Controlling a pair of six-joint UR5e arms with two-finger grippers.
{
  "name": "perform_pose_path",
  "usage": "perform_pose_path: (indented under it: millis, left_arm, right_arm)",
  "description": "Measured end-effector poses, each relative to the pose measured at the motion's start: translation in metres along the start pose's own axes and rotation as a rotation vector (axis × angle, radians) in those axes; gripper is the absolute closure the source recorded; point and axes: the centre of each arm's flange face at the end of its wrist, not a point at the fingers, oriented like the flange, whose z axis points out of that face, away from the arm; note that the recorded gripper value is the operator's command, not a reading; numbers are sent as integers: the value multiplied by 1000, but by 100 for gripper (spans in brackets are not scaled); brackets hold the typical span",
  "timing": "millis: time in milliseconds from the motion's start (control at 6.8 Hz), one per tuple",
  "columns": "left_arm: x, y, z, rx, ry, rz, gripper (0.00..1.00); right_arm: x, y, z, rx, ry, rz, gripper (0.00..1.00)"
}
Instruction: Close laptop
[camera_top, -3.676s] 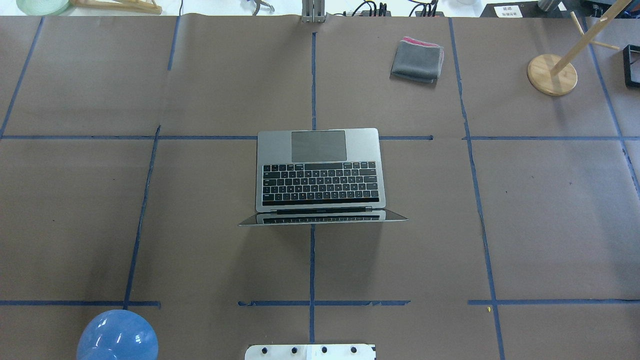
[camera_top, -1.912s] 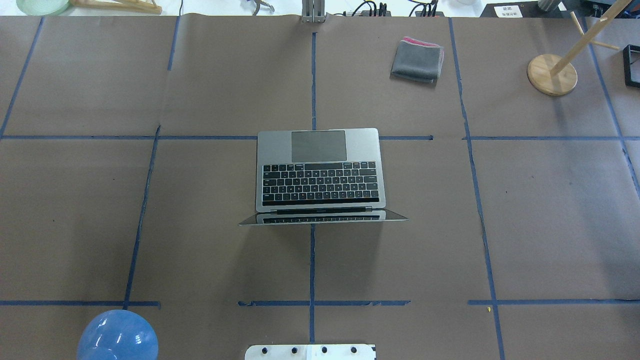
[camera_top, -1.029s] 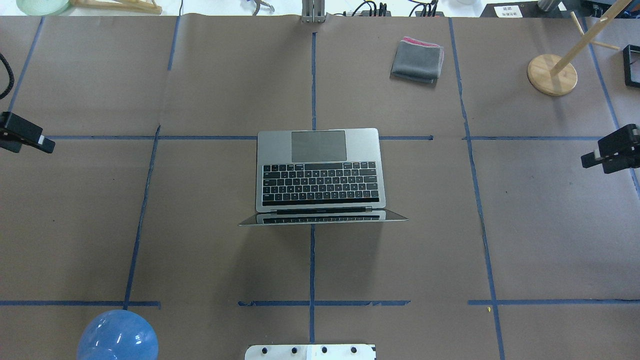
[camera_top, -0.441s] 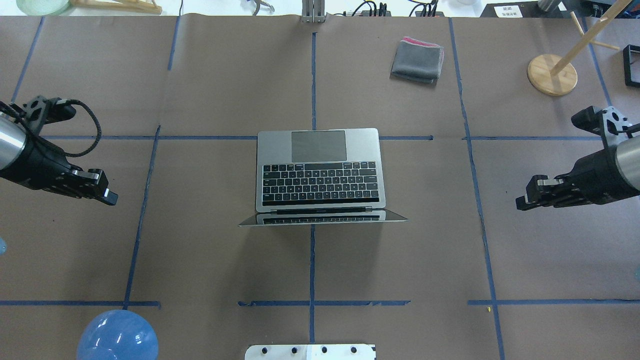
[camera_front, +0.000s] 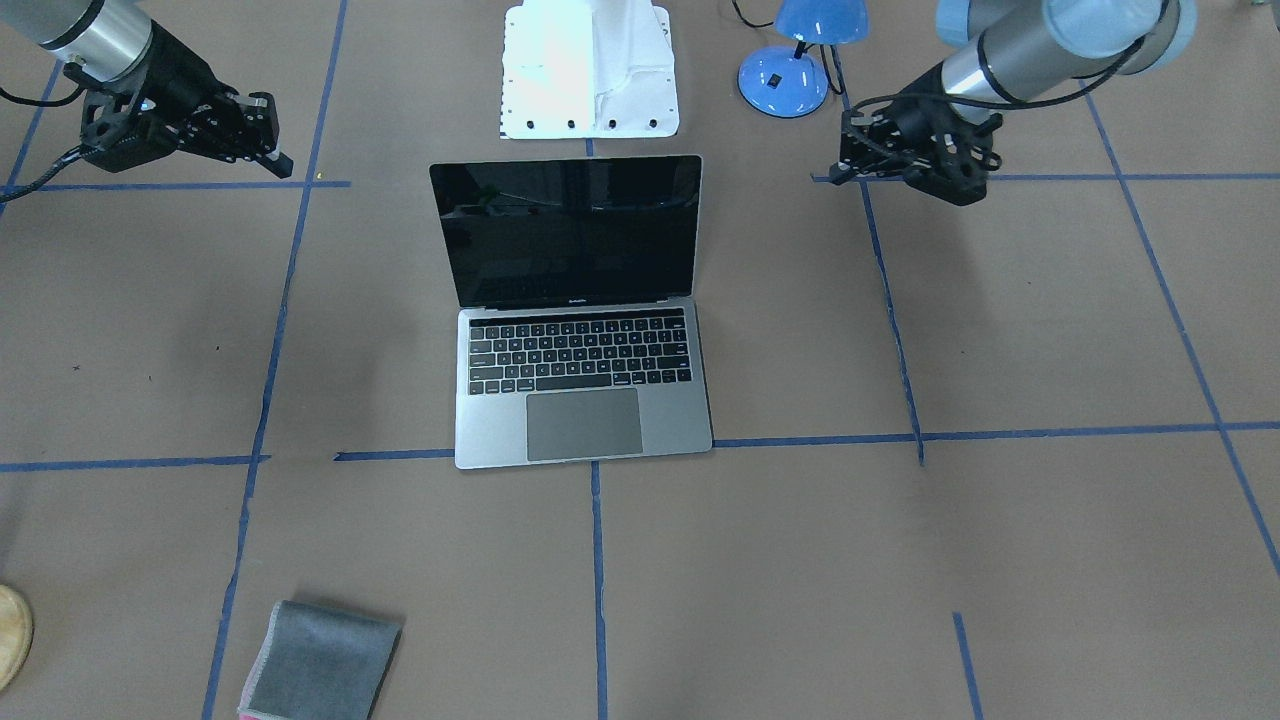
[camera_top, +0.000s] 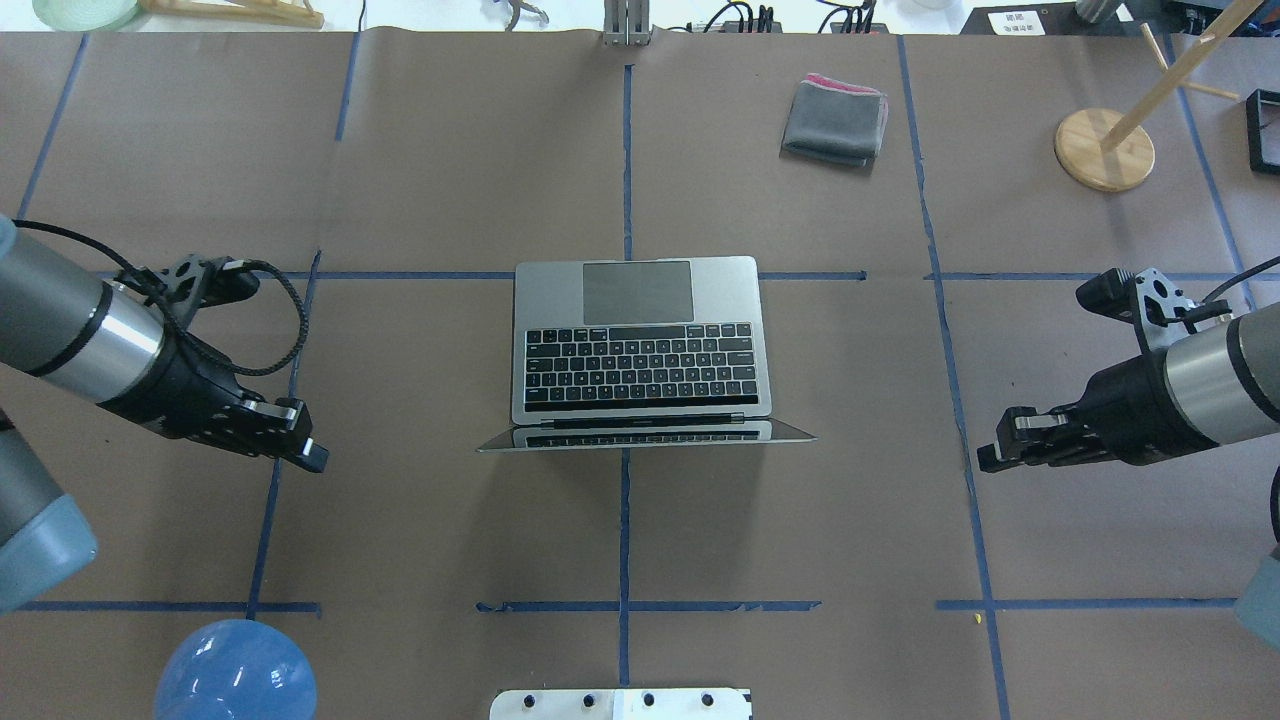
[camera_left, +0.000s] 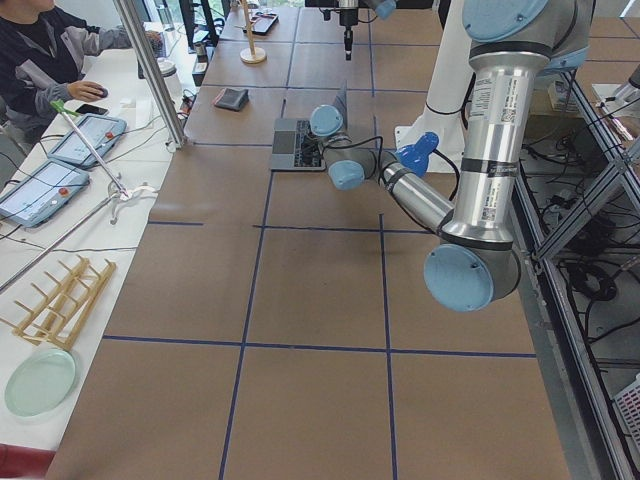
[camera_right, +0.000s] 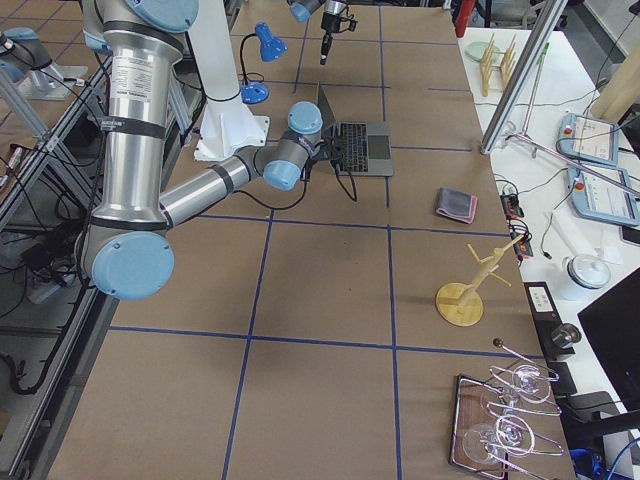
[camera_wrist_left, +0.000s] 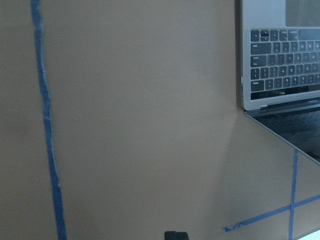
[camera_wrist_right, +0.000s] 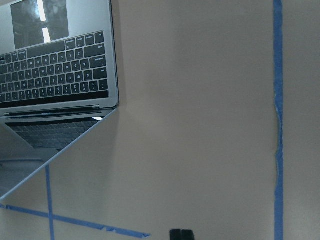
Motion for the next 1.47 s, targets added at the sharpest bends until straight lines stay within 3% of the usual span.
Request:
perform_pose_path:
  millis: [294, 588, 1176, 1471]
  left_arm:
    - [50, 19, 45, -49, 29, 36, 98]
    - [89, 22, 56, -54, 65, 34, 99]
    - [121, 17, 64, 67, 74, -31, 100]
    - [124, 19, 63, 83, 78, -42, 100]
  right_arm:
    - [-25, 22, 17, -19, -14, -34, 95]
    - [-49, 34, 23, -36, -47, -38, 95]
    - [-84, 44, 33, -19, -91, -11, 96]
    - [-104, 46, 40, 13, -114, 11, 97]
